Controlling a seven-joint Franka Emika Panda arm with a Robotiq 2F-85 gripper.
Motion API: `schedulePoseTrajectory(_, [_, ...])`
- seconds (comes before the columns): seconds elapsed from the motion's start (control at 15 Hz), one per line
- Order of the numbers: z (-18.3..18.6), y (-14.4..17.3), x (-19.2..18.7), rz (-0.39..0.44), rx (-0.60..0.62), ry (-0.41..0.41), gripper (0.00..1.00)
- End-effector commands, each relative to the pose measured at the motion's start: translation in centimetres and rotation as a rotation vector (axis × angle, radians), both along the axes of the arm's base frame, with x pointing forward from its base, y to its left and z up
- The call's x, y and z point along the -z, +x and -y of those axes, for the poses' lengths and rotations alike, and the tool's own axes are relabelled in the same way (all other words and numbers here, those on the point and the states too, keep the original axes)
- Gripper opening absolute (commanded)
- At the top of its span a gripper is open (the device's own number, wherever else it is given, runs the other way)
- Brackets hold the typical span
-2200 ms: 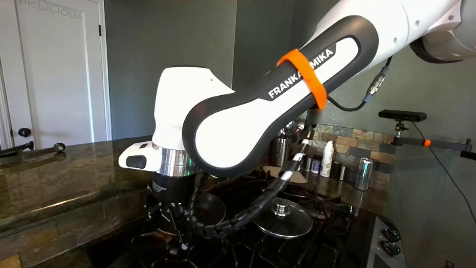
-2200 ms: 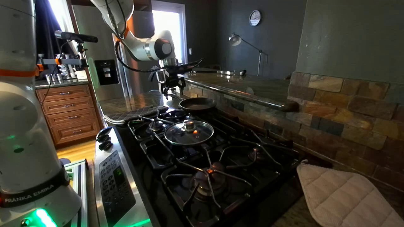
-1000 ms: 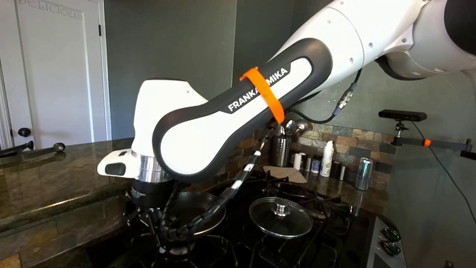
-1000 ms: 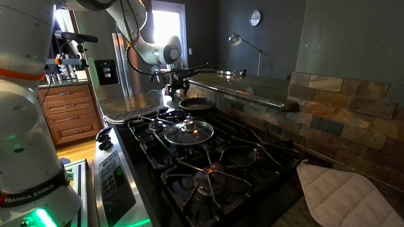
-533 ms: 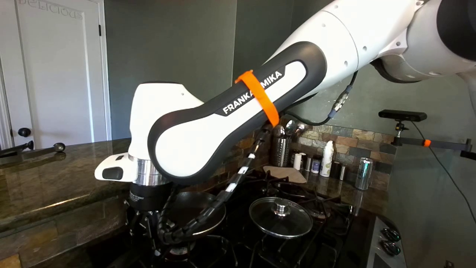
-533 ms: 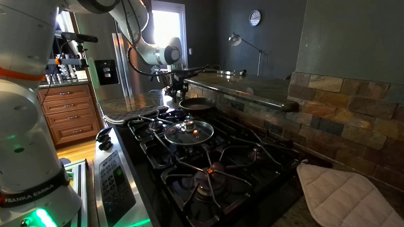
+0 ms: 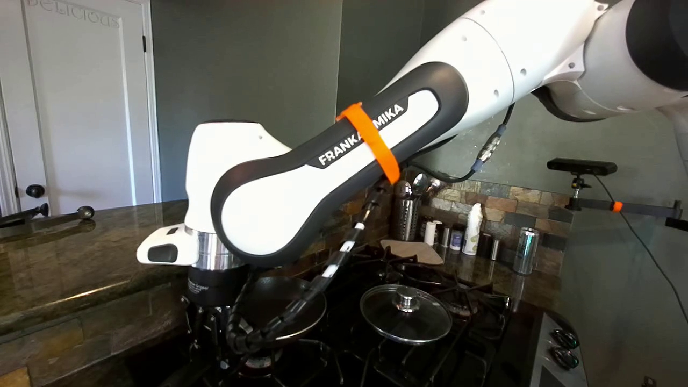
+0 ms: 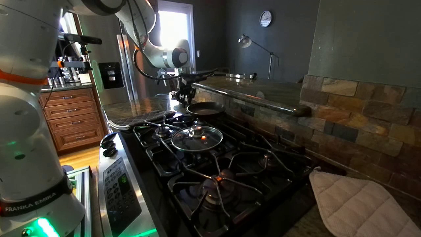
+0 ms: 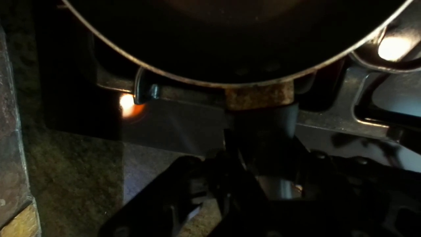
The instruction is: Move the black pan to the right then put the lid on top
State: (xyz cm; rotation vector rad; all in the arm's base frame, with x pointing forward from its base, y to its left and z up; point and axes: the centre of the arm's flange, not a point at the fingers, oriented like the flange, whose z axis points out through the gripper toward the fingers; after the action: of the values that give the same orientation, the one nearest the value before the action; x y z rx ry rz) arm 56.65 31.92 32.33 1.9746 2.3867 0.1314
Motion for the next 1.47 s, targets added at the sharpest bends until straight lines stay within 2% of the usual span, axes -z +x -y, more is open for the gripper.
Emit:
schedulePoseTrajectory(0.0, [-0.2,0.4,0.1,-0.018,-0.019,-0.025,0.11])
schedulePoseTrajectory(0.47, [0.5,0.3,-0.4,-0.004,-0.011,-0.041,0.07])
schedulePoseTrajectory(0.6, [1.1,0.3,-0.8,0.008,0.012,-0.046,0.0])
schedulePoseTrajectory(1.2, [0.7,0.1,-0.7,0.011,0.07,-0.05,0.0])
schedulePoseTrajectory(1.27, [0.5,0.0,-0.7,0.01,0.071,-0.051,0.22])
schedulePoseTrajectory(1.4, [0.2,-0.1,-0.5,0.006,0.068,-0.053,0.31])
